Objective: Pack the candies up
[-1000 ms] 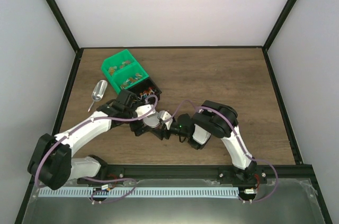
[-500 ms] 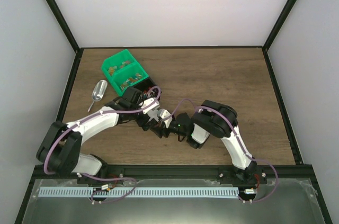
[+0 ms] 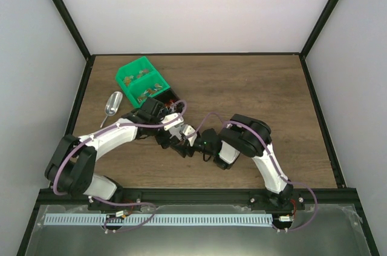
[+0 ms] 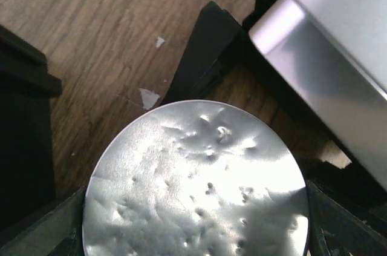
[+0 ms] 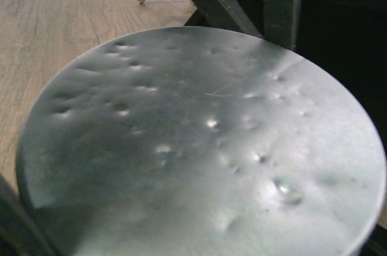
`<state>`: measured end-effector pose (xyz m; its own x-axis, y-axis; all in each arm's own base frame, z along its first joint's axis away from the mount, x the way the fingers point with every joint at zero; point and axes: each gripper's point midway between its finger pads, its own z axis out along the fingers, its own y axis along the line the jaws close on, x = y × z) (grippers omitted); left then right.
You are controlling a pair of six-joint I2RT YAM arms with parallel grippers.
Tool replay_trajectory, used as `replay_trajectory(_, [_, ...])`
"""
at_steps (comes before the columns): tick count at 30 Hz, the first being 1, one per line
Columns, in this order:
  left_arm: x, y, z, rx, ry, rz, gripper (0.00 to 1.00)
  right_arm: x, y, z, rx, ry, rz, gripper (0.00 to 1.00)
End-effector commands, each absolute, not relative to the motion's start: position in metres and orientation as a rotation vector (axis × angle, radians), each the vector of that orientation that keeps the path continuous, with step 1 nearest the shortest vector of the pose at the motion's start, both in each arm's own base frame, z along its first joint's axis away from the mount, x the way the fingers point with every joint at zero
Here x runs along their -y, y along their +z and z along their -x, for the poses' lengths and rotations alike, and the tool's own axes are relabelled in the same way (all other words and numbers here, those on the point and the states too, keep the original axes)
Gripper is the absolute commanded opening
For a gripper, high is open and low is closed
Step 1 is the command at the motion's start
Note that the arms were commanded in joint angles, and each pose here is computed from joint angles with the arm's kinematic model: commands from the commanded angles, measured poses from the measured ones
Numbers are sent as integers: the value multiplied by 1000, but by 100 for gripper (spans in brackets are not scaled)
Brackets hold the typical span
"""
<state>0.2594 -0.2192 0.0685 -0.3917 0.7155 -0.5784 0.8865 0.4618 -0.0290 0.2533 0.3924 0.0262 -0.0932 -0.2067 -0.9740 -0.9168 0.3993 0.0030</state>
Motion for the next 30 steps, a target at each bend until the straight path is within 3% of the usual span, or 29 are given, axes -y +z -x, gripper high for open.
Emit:
replay_trajectory(1, [217, 53, -228, -2113, -527, -1697, 88, -369, -47, -208, -1843, 912, 1174, 67])
replay_trajectory(10, [203, 33, -225, -1953, -471, -2112, 90, -370, -36, -193, -1781, 987, 1221, 67])
replay_trajectory(17, [206, 74, -239, -1986, -504, -1883, 100, -368, -43, -211, -1843, 905, 1152, 67])
replay_trajectory(24, [199, 108, -246, -2025, -403, -1462, 100, -364, -47, -227, -1890, 844, 1073, 68])
replay_trajectory(30, [205, 105, -243, -2063, -436, -1360, 100, -360, -47, -238, -1902, 783, 1033, 67])
